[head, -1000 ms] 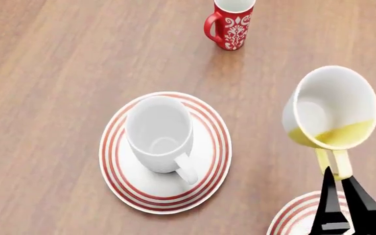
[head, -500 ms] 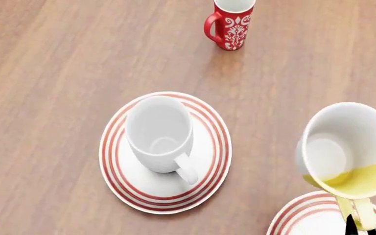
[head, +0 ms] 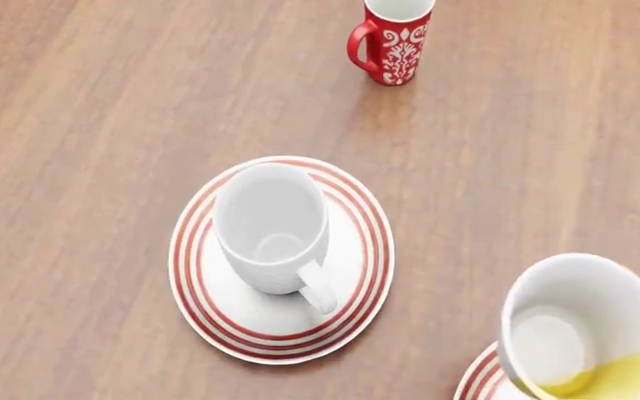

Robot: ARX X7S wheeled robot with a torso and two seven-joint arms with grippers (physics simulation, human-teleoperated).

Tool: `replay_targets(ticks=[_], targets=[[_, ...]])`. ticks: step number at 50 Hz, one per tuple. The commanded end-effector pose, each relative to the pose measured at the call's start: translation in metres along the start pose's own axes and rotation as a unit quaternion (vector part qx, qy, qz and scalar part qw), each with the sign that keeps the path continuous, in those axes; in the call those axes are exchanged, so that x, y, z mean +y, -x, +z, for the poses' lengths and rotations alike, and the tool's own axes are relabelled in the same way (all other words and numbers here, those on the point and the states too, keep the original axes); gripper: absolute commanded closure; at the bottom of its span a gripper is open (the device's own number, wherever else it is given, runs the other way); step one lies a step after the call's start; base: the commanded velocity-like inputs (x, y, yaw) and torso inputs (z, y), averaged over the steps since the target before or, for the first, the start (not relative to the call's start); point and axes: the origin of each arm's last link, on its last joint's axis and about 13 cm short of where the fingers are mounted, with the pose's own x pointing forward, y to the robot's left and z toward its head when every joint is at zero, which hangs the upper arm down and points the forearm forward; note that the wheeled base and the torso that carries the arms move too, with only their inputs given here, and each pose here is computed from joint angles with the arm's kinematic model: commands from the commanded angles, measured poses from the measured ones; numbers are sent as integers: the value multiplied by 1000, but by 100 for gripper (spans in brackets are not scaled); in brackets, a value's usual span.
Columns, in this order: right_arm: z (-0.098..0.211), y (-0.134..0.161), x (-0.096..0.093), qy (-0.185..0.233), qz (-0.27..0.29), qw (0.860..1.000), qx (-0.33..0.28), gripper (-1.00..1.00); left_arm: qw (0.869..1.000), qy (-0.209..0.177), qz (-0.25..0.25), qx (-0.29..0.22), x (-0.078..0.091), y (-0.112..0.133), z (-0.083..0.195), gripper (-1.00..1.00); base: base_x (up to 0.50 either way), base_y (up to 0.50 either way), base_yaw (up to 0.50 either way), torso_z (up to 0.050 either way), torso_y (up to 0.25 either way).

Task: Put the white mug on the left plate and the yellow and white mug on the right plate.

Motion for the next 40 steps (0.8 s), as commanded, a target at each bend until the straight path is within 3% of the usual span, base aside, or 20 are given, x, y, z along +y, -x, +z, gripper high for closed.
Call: replay_targets(ticks=[1, 25, 40], targets=[[5, 13, -3, 4, -2, 1000, 7, 100, 1000, -1, -1, 1, -1, -1, -1, -100, 0, 0, 0, 0, 0], [6, 44, -6, 17, -15, 999, 31, 100, 1000, -3, -5, 4, -1, 0, -3, -100, 0, 0, 0, 0, 0], [1, 42, -6, 9, -12, 999, 32, 100, 1000, -3, -6, 3, -1, -1, -2, -100, 0, 0, 0, 0, 0]])
